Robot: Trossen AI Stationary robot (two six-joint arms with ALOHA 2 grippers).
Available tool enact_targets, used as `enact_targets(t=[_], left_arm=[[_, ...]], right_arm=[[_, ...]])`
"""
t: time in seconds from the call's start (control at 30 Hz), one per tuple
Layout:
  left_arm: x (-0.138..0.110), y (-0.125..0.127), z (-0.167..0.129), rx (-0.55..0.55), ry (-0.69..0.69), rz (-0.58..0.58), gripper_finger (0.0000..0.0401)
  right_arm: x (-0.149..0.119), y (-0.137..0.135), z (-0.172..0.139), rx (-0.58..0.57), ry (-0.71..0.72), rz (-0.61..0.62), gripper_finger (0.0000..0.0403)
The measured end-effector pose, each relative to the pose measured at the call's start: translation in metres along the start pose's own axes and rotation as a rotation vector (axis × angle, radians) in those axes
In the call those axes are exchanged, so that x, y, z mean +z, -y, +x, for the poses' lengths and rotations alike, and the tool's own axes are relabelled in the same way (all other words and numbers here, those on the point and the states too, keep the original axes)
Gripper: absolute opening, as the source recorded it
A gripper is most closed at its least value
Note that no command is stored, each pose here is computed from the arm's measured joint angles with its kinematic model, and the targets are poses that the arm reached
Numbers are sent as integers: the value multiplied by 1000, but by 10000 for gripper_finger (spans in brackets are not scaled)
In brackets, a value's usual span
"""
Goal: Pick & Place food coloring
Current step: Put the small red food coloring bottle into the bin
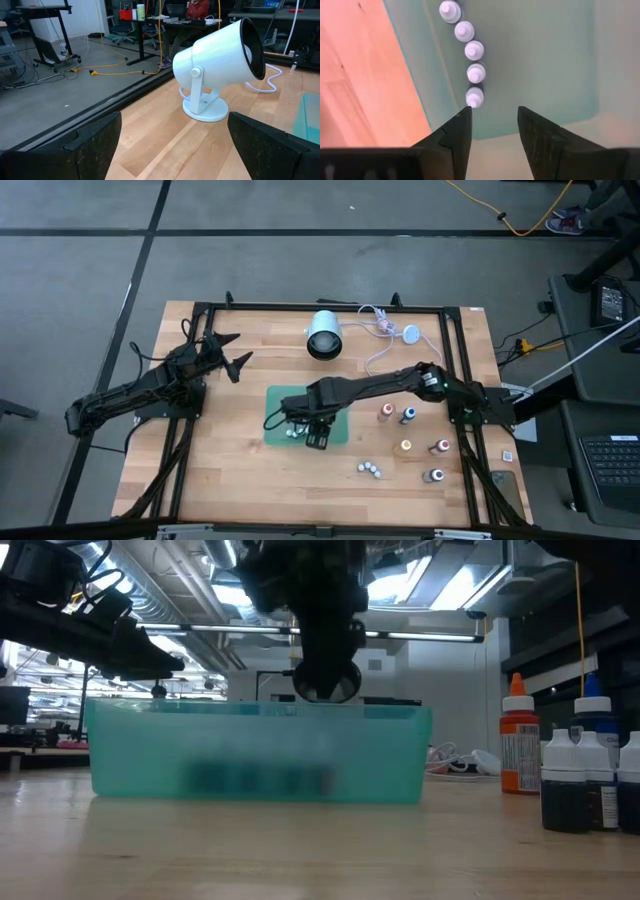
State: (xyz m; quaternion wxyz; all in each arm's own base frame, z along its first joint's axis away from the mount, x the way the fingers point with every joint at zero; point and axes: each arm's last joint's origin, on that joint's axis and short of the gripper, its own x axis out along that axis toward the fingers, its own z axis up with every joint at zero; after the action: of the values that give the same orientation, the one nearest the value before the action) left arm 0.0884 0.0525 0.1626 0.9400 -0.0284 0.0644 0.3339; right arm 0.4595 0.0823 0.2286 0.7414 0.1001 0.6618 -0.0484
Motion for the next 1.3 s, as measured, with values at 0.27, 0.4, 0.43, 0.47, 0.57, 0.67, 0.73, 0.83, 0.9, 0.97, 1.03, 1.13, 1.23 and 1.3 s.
enact_targets(t=[0.27,0.4,0.43,0.47,0.57,0.67,0.73,0.83,0.9,0.97,1.03,1.13,1.23,1.3], left_arm=[[0,0,0,0,0,0,361],[0,0,0,0,0,0,361],[0,0,0,0,0,0,361],[0,0,0,0,0,0,361],[0,0,0,0,0,0,361],[0,0,0,0,0,0,361],[0,0,0,0,1,0,361],[0,0,0,0,3,-1,361],[0,0,0,0,0,0,361],[0,0,0,0,1,0,361],[0,0,0,0,0,0,361],[0,0,0,0,0,0,361],[0,0,0,0,0,0,361],[0,0,0,0,0,0,361]], right_arm=[[-19,-21,-43,34,78,-11,172],[-33,-38,-55,53,97,-18,220],[-37,-43,-58,59,99,-14,233],[-42,-48,-59,61,96,-7,245],[-57,-65,-56,55,69,51,265],[-75,-84,-55,51,52,122,269],[-89,-96,-53,50,38,160,270],[-109,-110,-43,16,11,189,270],[-121,-112,-36,0,-5,218,270],[-134,-114,-30,-10,-14,251,270],[-146,-114,-23,-26,-27,277,270],[-162,-114,-12,-34,-39,304,270],[-172,-112,-1,-62,-56,339,270],[-177,-110,6,-83,-69,350,270]])
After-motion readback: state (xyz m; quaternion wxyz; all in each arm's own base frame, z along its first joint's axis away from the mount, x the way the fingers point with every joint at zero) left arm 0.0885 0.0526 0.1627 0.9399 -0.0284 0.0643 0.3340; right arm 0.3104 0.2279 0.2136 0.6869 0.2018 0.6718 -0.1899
